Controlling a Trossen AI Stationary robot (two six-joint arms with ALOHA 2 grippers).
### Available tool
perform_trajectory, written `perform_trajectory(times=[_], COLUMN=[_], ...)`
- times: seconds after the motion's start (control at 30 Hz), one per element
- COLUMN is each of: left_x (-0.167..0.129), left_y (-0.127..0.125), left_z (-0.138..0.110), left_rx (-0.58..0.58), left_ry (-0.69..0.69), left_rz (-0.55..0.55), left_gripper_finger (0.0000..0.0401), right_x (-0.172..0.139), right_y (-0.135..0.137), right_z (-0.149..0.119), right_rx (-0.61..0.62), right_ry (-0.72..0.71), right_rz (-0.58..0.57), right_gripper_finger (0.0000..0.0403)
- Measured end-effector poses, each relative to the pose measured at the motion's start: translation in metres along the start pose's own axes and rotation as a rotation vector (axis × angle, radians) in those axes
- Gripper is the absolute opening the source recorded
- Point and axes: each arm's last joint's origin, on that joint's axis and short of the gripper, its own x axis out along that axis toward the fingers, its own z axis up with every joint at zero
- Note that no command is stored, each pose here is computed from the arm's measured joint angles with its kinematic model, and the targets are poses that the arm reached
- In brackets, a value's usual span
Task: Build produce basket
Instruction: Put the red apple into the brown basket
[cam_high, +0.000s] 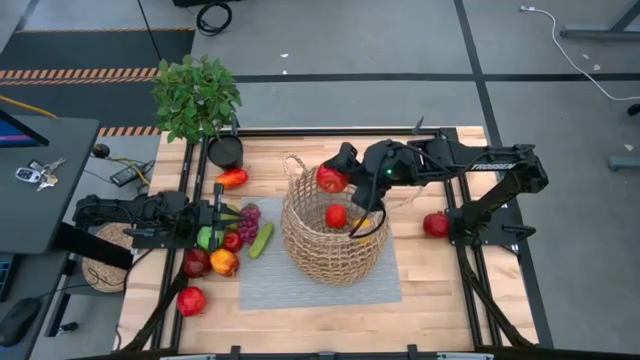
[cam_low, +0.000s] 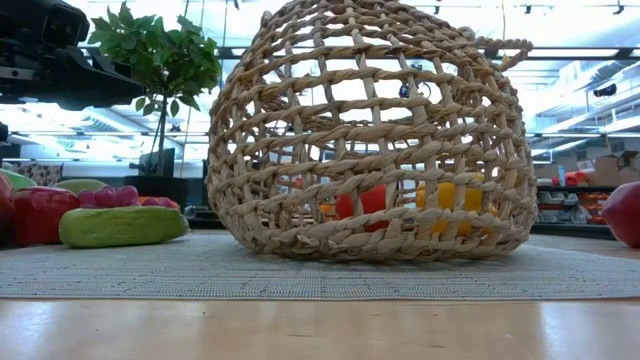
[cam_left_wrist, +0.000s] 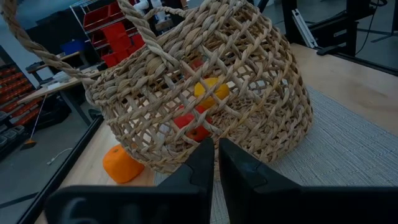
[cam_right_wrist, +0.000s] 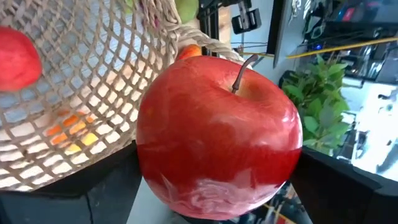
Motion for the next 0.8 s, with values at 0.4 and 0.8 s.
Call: perform_trajectory(times=[0.4,0.8], left_x=[0.000,0.000], left_y=[0.000,0.000], left_z=[0.000,0.000], left_rx=[0.000,0.000], left_ry=[0.000,0.000], left_rz=[0.000,0.000], left_gripper_finger=[0.0036,0.0028], right_x=[0.003,0.006], right_y=[-0.001,-0.002], right_z=[-0.005,-0.014], right_rx=[0.123,0.222], right_ry=[-0.110,-0.196], right_rz=[0.022,0.051], right_gripper_finger=[0.0380,0.0380])
